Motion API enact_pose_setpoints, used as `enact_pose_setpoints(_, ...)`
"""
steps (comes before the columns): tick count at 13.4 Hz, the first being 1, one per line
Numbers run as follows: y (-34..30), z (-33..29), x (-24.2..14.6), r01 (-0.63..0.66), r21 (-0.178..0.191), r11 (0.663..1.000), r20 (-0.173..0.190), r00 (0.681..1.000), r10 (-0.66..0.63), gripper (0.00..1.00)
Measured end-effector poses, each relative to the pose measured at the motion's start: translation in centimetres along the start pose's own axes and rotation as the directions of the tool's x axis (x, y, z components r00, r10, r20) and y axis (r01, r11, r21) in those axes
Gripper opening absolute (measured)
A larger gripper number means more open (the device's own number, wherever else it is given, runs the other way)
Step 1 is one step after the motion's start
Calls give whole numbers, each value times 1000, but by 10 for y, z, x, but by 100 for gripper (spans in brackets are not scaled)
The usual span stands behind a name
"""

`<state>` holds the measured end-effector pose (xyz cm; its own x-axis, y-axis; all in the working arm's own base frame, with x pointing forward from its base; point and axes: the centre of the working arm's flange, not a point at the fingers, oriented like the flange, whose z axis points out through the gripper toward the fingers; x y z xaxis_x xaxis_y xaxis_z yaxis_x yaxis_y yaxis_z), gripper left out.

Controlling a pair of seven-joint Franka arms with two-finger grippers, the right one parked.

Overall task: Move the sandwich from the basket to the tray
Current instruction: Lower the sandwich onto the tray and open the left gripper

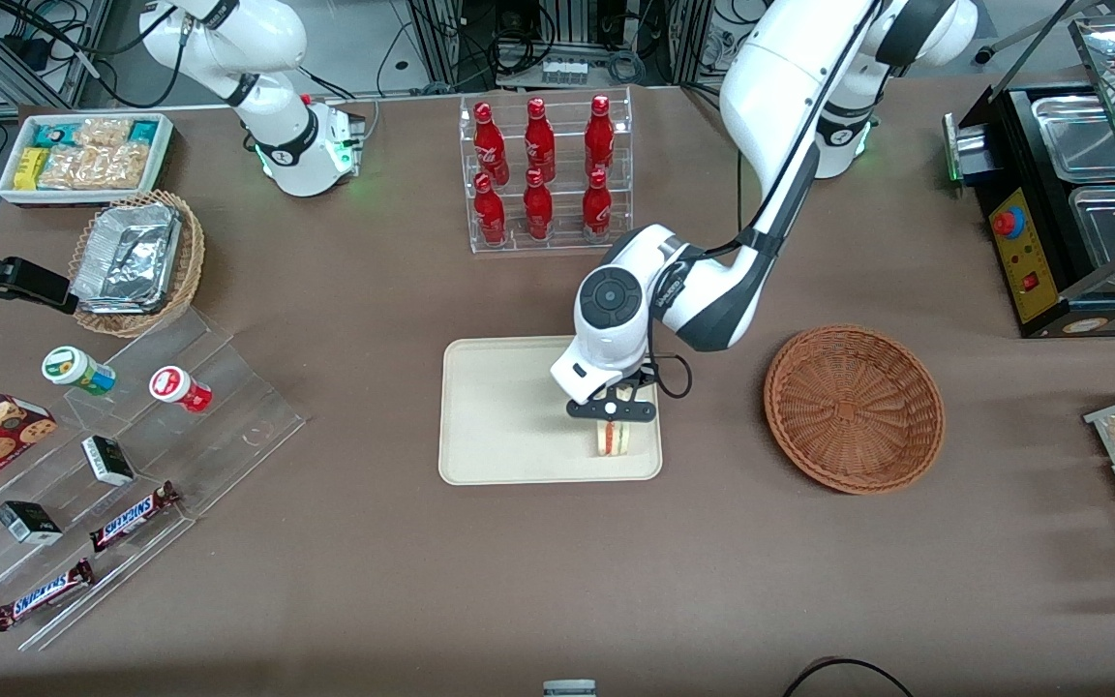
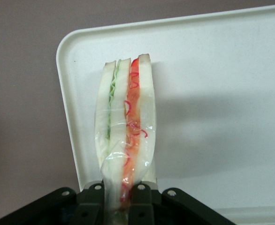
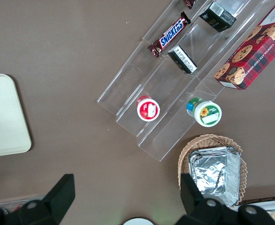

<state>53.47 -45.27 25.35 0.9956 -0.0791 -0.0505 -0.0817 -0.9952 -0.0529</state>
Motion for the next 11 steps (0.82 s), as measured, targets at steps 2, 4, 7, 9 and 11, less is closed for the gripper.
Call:
enact_pose_setpoints(2,1,6,0,-1,3,1000,6,1000,1,16)
enact_pose_setpoints(4,6,9,-1,-7,0,1000,10,1000,7,16)
enact_pose_setpoints(7,11,11,-4,-15,-6,1000,11,1000,15,16)
enact_pose_setpoints(9,12,13,-5,-17,-7,1000,13,1000,17,16)
enact_pose_setpoints(11,13,16,-5,-11,-6,1000,15,1000,11,16)
